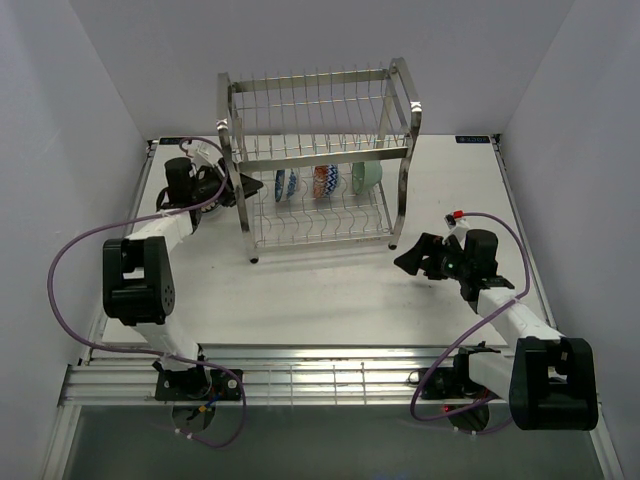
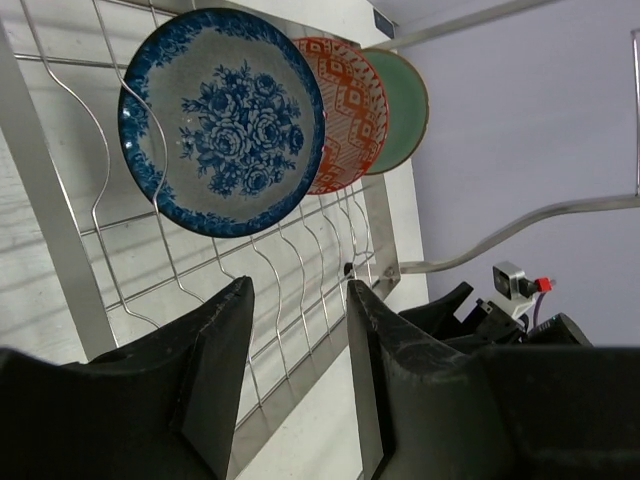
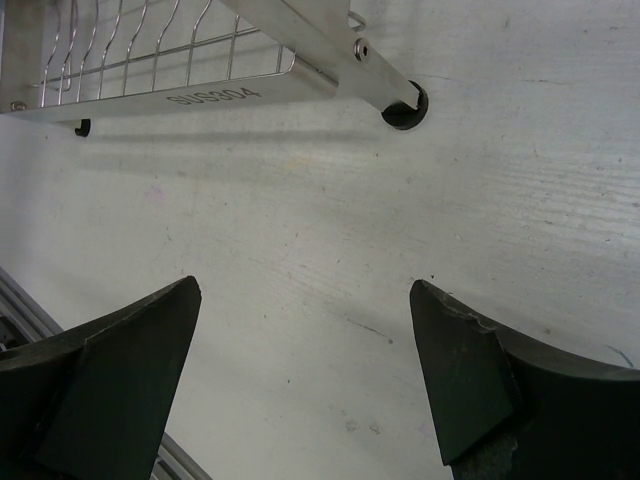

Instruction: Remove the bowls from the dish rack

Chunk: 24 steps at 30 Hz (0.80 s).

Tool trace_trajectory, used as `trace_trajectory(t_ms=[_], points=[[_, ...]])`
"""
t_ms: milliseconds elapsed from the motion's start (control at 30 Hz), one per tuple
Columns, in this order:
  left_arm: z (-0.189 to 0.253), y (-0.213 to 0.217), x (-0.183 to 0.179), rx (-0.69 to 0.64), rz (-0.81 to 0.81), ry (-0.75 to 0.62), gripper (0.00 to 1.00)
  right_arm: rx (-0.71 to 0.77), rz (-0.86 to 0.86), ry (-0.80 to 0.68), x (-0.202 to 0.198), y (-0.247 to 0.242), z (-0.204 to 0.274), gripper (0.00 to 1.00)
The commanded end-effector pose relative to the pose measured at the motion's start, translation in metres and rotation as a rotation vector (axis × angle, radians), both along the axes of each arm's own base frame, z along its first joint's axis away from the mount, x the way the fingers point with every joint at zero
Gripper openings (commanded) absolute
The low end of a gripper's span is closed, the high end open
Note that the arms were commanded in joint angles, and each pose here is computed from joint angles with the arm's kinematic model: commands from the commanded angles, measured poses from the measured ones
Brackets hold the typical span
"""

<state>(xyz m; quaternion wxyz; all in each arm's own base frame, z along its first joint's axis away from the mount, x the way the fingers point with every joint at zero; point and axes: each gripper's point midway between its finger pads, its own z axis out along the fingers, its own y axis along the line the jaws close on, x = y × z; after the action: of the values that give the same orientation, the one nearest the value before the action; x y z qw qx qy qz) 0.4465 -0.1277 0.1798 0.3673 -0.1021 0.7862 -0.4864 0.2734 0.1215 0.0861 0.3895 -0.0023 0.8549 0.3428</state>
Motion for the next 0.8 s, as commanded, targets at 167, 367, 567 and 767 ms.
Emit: trace_trajectory(t_ms=[167, 367, 567, 767], points=[[0.005, -0.035, 0.001, -0.024, -0.140, -0.067, 0.52, 0.010, 0.031, -0.044, 0.003, 0.004, 0.006, 0.91], [0.005, -0.048, 0.005, -0.011, -0.215, -0.114, 0.49, 0.012, 0.035, -0.037, 0.004, 0.005, 0.004, 0.92], [-0.009, -0.050, 0.006, 0.020, -0.245, -0.135, 0.48, 0.014, 0.036, -0.031, 0.003, 0.005, 0.002, 0.92], [-0.024, -0.054, 0.007, 0.027, -0.268, -0.122, 0.48, 0.012, 0.035, -0.032, 0.004, 0.005, 0.002, 0.92]])
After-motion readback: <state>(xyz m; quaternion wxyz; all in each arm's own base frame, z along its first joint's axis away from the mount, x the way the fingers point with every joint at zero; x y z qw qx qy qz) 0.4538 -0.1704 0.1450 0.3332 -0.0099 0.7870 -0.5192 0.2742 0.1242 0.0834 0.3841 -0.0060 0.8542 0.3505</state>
